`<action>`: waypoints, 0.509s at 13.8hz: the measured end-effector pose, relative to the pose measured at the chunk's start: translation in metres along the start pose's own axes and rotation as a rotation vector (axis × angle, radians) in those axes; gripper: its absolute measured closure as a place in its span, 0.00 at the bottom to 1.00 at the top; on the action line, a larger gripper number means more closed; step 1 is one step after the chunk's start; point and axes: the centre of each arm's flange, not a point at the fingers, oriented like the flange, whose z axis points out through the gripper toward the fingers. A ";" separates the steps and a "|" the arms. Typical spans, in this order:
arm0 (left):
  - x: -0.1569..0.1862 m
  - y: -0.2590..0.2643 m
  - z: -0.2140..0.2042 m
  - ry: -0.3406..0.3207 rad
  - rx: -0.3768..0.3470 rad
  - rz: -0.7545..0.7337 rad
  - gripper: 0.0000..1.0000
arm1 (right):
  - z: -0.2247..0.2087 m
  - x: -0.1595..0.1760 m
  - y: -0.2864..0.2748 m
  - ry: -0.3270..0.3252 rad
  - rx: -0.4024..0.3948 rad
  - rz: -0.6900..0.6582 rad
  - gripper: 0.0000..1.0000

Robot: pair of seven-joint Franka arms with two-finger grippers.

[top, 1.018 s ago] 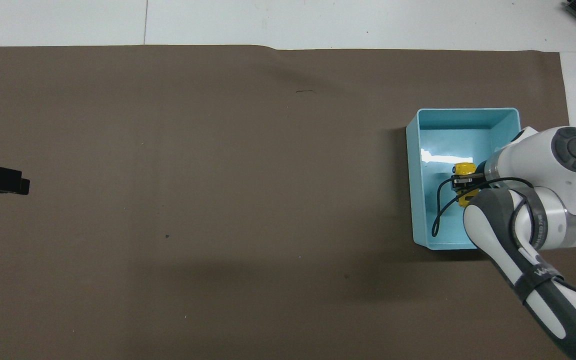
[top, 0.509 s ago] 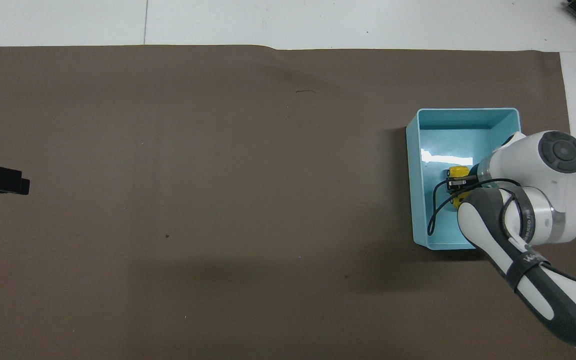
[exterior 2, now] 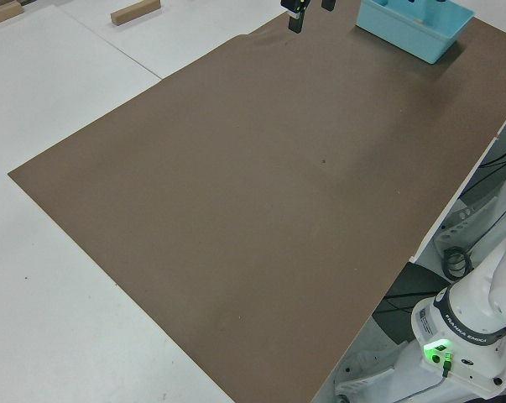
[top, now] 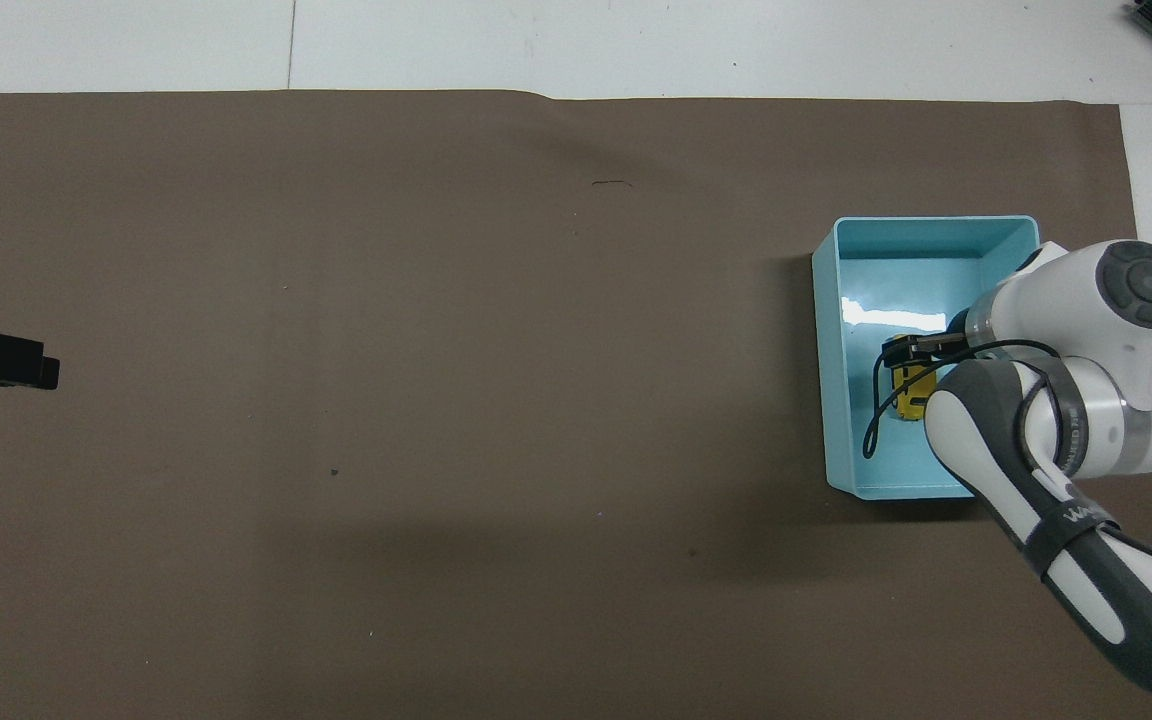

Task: Wind up and store yellow beetle car
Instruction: 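Open the right gripper and lift it out of the bin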

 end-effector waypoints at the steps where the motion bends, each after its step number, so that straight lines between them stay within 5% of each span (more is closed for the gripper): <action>1: 0.000 0.001 0.000 0.000 0.000 0.003 0.00 | -0.010 0.002 0.001 -0.007 -0.002 0.002 0.00; 7: 0.003 0.003 0.004 -0.005 0.001 0.006 0.00 | -0.064 0.006 -0.001 0.012 0.009 0.011 0.00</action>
